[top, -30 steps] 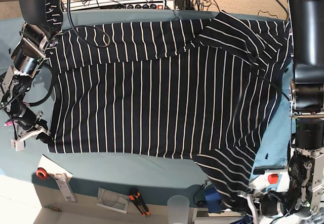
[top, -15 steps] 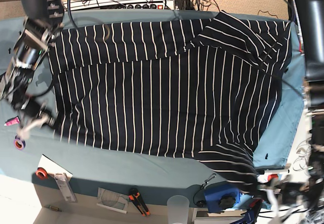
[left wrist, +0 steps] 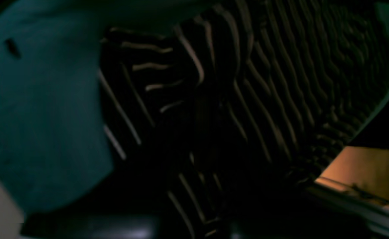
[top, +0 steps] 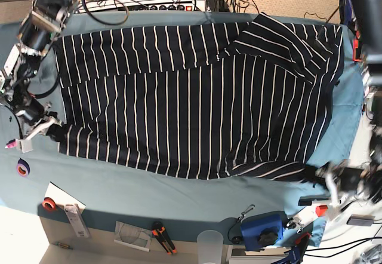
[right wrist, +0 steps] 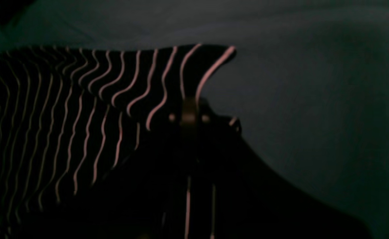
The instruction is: Layout the t-shirt on the table in an organized manner, then fold the t-shirt properly
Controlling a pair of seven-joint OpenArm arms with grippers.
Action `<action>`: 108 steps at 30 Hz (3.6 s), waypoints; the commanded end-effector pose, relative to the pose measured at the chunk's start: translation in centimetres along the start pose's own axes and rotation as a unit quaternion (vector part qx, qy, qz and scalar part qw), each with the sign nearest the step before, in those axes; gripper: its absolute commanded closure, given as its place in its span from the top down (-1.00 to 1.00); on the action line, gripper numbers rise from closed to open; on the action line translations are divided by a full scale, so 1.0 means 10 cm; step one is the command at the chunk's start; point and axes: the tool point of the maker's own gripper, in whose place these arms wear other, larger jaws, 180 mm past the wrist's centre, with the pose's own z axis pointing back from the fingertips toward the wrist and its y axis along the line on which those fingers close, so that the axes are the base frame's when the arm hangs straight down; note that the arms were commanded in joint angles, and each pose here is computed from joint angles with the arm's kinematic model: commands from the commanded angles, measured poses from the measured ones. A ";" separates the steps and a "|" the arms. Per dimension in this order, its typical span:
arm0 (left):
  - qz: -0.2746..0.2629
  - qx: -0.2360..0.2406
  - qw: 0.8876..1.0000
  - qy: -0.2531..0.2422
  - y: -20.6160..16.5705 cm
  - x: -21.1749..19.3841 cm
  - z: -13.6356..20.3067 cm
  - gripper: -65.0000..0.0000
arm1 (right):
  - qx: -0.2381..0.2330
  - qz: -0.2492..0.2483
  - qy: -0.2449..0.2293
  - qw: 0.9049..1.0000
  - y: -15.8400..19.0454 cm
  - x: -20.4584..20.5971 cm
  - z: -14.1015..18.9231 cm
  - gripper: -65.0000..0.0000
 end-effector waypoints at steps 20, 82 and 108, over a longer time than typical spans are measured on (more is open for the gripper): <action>-0.075 0.046 0.995 0.036 -0.39 -1.27 0.12 -1.00 | -0.019 0.100 0.022 0.995 0.18 0.21 0.32 -1.00; -0.017 -0.019 0.999 0.019 -1.51 -2.42 -0.02 -1.00 | -0.089 0.133 0.105 0.981 -0.28 -0.35 0.62 -1.00; -0.047 0.034 0.998 0.035 -1.57 -2.48 0.09 -1.00 | -0.047 0.100 0.152 0.982 -0.15 -0.64 0.66 -1.00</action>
